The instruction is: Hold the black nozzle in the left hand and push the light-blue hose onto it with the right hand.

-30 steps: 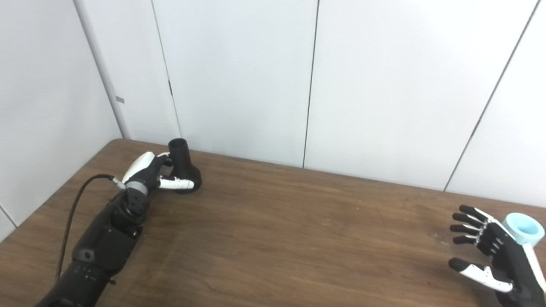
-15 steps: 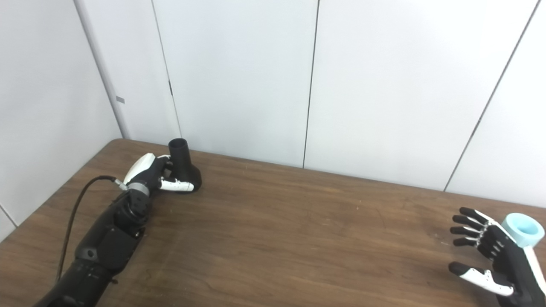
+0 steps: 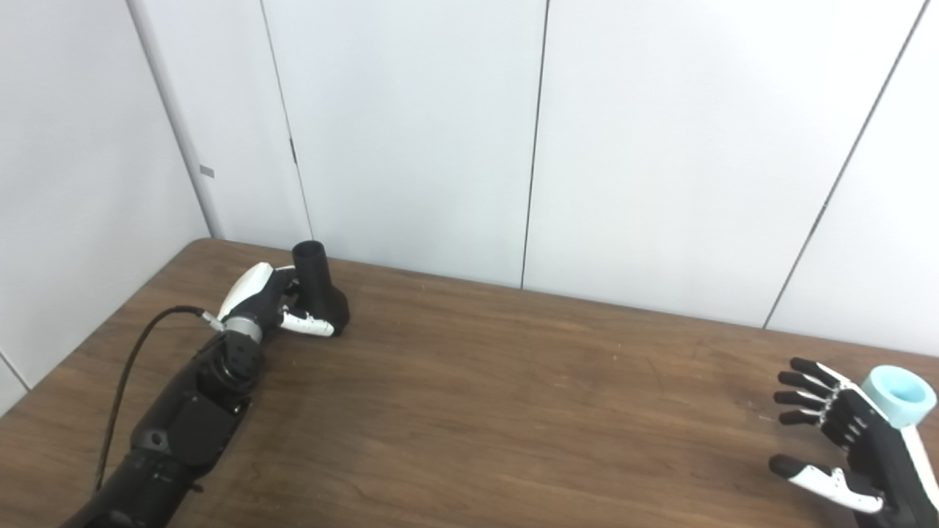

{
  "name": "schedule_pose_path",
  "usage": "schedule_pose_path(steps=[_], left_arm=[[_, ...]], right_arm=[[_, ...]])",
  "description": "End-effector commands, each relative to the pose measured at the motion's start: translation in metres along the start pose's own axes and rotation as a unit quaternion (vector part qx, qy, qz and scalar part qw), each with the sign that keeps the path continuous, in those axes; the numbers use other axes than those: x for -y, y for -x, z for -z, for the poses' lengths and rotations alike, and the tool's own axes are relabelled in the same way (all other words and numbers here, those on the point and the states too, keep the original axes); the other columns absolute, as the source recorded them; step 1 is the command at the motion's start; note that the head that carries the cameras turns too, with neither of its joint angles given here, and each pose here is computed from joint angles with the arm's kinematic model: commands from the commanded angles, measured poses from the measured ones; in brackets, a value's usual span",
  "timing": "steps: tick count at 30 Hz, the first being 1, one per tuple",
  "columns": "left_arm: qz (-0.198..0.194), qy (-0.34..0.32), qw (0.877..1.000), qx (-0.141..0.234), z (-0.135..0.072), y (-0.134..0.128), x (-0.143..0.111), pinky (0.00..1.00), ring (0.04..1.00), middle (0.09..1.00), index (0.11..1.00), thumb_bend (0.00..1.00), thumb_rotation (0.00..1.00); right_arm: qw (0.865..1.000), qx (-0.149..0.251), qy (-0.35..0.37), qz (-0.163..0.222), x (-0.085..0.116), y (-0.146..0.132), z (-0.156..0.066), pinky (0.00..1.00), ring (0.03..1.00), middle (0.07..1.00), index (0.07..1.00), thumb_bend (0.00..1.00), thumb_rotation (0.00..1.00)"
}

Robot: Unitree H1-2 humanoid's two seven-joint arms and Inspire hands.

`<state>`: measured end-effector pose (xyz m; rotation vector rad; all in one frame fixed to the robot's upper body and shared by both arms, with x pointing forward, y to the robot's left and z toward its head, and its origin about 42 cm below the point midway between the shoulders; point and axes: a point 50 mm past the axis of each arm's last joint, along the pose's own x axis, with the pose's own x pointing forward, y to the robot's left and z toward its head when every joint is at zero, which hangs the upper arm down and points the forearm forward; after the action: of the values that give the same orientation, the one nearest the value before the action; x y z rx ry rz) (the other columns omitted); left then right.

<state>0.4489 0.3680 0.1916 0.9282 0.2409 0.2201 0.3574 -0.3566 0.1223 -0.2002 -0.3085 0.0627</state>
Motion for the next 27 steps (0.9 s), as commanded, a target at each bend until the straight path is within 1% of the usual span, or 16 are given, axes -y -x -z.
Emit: schedule_pose_path(steps=[1,8,12,14,15,16,17,18,20,27], left_arm=[[-0.023,-0.005,1.0,0.021,-0.0137,-0.0081,-0.0211,1.0,0.837,0.699,0.71,0.8,0.14],[-0.016,-0.026,0.999,0.021,-0.0133,-0.01,-0.0189,1.0,0.84,0.699,0.71,0.81,0.14],[-0.017,-0.028,0.999,0.022,-0.0114,-0.0099,-0.0192,1.0,0.821,0.673,0.679,0.8,0.12],[-0.02,-0.03,0.999,0.023,-0.0096,-0.0099,-0.019,1.0,0.719,0.602,0.626,0.78,0.07],[-0.022,-0.032,0.999,0.023,-0.0092,-0.0099,-0.019,1.0,0.675,0.573,0.547,0.63,0.06],[-0.023,-0.033,0.999,0.023,-0.0089,-0.01,-0.0188,1.0,0.66,0.563,0.52,0.58,0.06],[-0.024,-0.034,0.999,0.024,-0.0082,-0.0101,-0.0184,1.0,0.647,0.554,0.506,0.55,0.06],[-0.025,-0.035,0.999,0.023,-0.0078,-0.01,-0.0179,0.99,0.641,0.526,0.49,0.53,0.02],[-0.026,-0.035,0.999,0.023,-0.0073,-0.0098,-0.0174,0.98,0.649,0.517,0.475,0.53,0.01],[-0.025,-0.033,0.999,0.029,-0.0069,-0.0095,-0.0178,0.98,0.675,0.52,0.461,0.52,0.0]], right_arm=[[0.995,-0.084,-0.056,0.014,-0.0364,0.0607,0.0453,0.58,0.68,0.749,0.785,0.96,0.38],[0.995,-0.078,-0.056,0.015,-0.0372,0.0601,0.0423,0.59,0.681,0.751,0.787,0.96,0.38],[0.995,-0.078,-0.056,0.015,-0.0377,0.0602,0.0419,0.59,0.68,0.75,0.786,0.96,0.38],[0.995,-0.077,-0.054,0.015,-0.0383,0.0599,0.0409,0.59,0.681,0.751,0.787,0.96,0.38],[0.995,-0.077,-0.054,0.015,-0.0385,0.0596,0.0405,0.59,0.681,0.751,0.788,0.96,0.38],[0.996,-0.077,-0.053,0.015,-0.0387,0.0595,0.0403,0.59,0.682,0.751,0.788,0.96,0.38],[0.996,-0.076,-0.053,0.015,-0.0391,0.0595,0.0402,0.59,0.682,0.75,0.788,0.96,0.38],[0.996,-0.076,-0.052,0.014,-0.0396,0.0596,0.0403,0.59,0.682,0.749,0.788,0.96,0.38],[0.996,-0.077,-0.051,0.014,-0.0402,0.0597,0.0405,0.59,0.682,0.748,0.789,0.96,0.39],[0.996,-0.077,-0.049,0.012,-0.0396,0.0595,0.0405,0.59,0.682,0.747,0.787,0.97,0.4]])
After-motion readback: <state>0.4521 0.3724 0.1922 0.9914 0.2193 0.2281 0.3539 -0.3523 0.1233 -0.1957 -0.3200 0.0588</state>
